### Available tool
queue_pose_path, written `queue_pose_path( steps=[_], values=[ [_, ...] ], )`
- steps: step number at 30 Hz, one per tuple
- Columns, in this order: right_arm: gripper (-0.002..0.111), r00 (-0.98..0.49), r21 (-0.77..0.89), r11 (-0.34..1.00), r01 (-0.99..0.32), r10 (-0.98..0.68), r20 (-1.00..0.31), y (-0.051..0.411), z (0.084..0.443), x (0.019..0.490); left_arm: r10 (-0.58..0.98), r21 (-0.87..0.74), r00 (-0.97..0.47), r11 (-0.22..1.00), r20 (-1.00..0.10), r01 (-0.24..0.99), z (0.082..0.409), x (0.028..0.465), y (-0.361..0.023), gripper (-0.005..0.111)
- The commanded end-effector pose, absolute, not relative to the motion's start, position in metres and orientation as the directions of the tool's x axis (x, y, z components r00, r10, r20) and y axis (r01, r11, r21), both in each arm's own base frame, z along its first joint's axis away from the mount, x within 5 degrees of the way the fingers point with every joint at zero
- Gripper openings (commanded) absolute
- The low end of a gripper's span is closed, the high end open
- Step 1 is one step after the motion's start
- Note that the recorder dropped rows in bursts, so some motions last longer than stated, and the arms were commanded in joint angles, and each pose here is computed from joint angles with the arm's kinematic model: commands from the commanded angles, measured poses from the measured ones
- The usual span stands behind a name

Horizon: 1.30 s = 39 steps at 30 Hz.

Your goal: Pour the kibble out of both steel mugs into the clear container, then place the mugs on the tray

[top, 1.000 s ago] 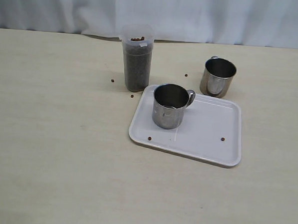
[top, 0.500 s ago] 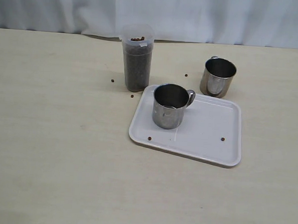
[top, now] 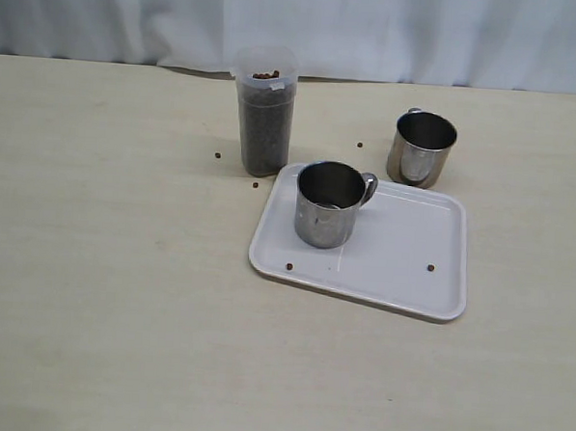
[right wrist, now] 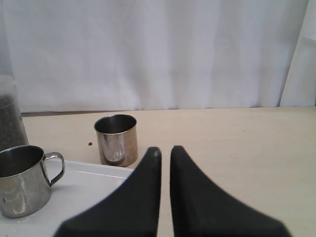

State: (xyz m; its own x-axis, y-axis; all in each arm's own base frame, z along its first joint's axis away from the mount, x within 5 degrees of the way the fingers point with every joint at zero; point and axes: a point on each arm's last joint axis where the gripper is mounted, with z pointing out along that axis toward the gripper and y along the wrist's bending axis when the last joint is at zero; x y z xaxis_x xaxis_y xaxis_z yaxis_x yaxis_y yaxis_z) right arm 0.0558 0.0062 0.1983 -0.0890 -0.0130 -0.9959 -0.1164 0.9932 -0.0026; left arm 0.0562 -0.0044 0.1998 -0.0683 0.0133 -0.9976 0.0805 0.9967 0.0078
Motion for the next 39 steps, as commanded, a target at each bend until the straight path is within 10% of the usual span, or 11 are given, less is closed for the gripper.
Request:
queue_pose_path(
  steps=[1,39],
  values=[
    [0.005,-0.089,-0.003,0.993,-0.120,-0.013,-0.996,0.0064,0.1971,0.0557,-0.003,-0.008,-0.055,0.996,-0.999,0.091,0.2003,0.0561,-0.0051,0.000],
    [0.005,-0.089,-0.003,0.993,-0.120,-0.013,-0.996,0.0064,0.1971,0.0557,-0.004,-0.008,-0.054,0.997,-0.999,0.080,0.2004,0.0562,-0.0045,0.000]
  ],
)
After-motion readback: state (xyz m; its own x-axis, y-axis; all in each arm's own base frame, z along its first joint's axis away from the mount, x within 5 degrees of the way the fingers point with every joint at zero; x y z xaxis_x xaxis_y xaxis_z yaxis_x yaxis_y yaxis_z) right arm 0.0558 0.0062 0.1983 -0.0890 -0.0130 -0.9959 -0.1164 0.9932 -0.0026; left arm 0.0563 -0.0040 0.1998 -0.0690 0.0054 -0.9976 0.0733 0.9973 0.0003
